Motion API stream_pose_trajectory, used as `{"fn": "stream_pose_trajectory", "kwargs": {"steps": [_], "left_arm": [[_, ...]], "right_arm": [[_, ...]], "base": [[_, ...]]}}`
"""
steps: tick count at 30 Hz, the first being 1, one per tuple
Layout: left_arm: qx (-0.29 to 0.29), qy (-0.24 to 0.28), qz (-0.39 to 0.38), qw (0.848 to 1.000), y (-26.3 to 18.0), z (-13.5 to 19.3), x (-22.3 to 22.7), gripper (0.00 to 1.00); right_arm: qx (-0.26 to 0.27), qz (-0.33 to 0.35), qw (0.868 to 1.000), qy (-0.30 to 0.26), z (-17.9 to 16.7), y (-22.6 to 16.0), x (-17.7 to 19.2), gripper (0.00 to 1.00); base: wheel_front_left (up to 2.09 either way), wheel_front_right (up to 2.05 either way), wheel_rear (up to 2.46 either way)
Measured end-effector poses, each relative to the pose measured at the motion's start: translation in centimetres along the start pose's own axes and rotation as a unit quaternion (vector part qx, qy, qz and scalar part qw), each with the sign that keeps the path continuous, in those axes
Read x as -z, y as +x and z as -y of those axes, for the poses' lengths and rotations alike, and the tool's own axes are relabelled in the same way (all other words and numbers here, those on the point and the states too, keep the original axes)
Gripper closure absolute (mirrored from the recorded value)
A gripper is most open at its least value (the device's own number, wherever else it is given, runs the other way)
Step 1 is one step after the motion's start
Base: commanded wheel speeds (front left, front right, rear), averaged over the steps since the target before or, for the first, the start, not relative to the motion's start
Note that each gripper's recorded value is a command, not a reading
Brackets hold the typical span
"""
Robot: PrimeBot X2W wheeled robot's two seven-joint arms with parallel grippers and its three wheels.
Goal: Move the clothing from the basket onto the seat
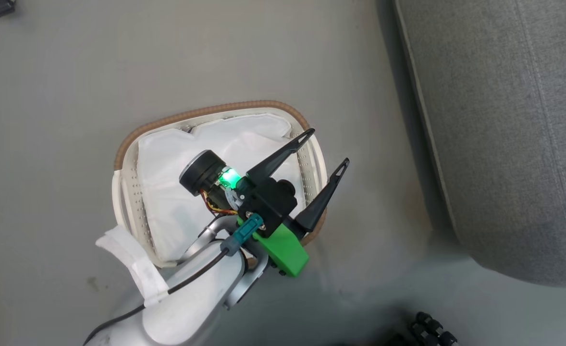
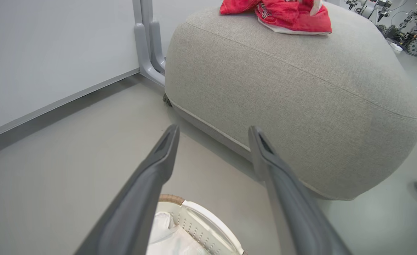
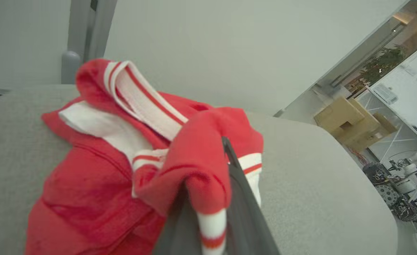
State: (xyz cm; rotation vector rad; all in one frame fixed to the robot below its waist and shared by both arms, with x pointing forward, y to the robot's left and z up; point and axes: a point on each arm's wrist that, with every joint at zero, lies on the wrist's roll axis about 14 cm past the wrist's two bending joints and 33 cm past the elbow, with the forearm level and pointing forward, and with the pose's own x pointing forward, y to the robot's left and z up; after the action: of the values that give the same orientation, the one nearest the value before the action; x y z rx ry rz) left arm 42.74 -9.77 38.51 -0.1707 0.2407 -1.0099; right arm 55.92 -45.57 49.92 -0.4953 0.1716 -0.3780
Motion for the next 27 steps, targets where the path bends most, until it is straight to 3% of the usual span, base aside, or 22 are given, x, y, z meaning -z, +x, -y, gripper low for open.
{"fn": "stream_pose_trajectory", "kwargs": {"steps": [4,6,7,9,10,18,27], "left_arm": [[0.005,-0.003,-0.004,1.0,0.2,0.1,0.4,0.0],[0.008,0.0,-0.004,1.0,0.4,0.2,0.3,0.0],[0.009,0.001,-0.005,1.0,0.5,0.3,0.3,0.0],[0.014,0.0,-0.003,1.0,0.6,0.7,0.1,0.0],[0.015,0.001,-0.003,1.0,0.6,0.8,0.0,0.0],[0.02,0.003,0.007,1.0,0.7,1.6,-1.2,0.0],[0.002,0.013,0.035,0.999,0.2,1.9,-3.7,0.0]], "right_arm": [[-0.039,-0.058,0.997,0.023,-4.9,-2.3,5.2,1.0],[-0.046,-0.06,0.997,0.021,-5.5,-3.0,5.4,1.0],[-0.05,-0.057,0.997,0.019,-5.8,-3.2,5.3,0.93],[-0.056,-0.038,0.998,0.018,-6.4,-3.7,4.3,0.53],[-0.058,-0.028,0.998,0.017,-6.6,-3.9,3.7,0.0],[-0.068,0.006,0.998,0.016,-6.9,-7.1,2.1,0.0],[-0.082,0.03,0.995,0.053,-8.0,-11.2,0.5,0.0]], "base": [[0.0,0.0,0.0],[0.0,0.0,0.0],[0.0,0.0,0.0],[0.0,0.0,0.0],[0.0,0.0,0.0],[0.0,0.0,0.0],[0.0,0.0,0.0]]}}
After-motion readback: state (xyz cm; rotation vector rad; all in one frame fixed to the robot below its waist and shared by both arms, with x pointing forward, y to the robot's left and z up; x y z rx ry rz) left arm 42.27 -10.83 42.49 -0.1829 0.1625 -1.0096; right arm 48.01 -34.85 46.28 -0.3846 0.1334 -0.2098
